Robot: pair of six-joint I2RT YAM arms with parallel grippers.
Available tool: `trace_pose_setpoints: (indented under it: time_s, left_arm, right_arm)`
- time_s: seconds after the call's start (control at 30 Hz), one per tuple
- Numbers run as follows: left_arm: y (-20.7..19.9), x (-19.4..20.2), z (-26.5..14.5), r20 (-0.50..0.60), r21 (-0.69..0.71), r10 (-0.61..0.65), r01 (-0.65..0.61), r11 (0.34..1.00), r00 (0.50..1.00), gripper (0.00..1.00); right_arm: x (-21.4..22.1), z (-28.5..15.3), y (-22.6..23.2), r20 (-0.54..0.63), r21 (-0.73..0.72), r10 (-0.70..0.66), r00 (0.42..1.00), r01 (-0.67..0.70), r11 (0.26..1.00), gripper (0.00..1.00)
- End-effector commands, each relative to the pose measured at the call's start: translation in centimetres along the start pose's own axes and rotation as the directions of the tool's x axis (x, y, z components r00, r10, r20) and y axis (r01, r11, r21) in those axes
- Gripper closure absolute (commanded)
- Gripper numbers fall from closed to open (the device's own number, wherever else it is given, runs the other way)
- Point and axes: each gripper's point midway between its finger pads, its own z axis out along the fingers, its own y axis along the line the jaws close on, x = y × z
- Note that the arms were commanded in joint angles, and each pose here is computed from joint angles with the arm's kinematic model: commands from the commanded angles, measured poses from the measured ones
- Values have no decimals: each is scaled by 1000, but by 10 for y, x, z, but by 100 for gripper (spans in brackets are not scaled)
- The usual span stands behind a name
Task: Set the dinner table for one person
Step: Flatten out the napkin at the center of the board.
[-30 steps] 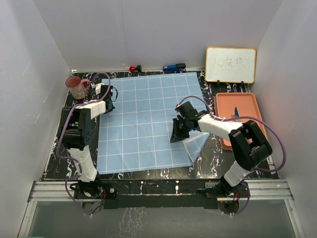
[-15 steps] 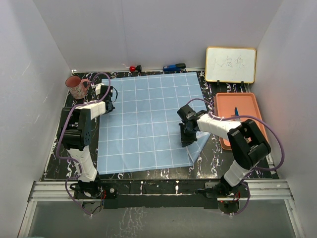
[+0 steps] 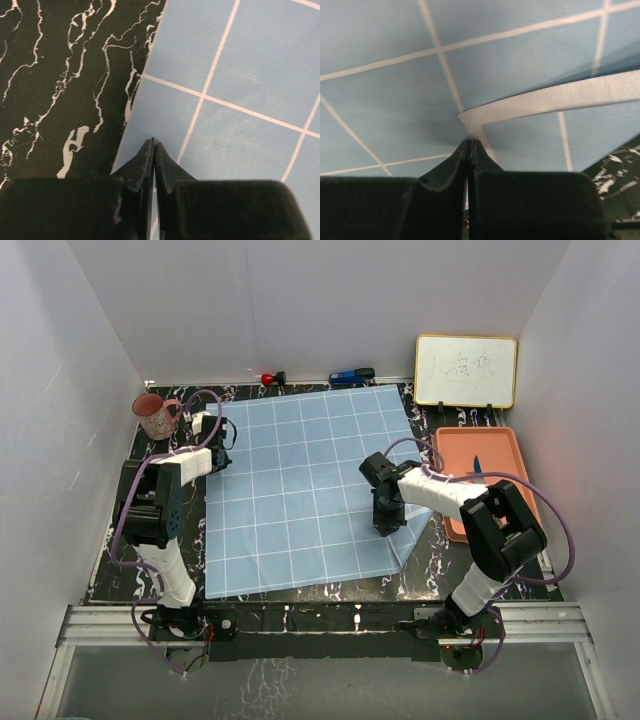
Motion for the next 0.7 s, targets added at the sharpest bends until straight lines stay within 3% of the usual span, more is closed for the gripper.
trace_pose_setpoints:
  time_s: [0.0,0.17,0.43,0.67]
  left_arm:
    - [18,-3,-10,-1,-23,-14,14,1000,1000,100]
    - [29,0,-8,-9,-39,-27,27,999,1000,100]
    - [44,-3,-10,-8,-53,-66,65,996,998,100]
    - [25,-6,-14,-26,50,-107,108,993,994,100]
  right_arm:
    - [30,-3,-88,-76,360,27,997,2,933,100]
    - [29,-22,-118,-57,485,51,997,-17,874,100]
    - [21,-52,-130,-61,570,77,995,-28,821,100]
    - [8,-56,-117,-15,520,83,996,-64,852,100]
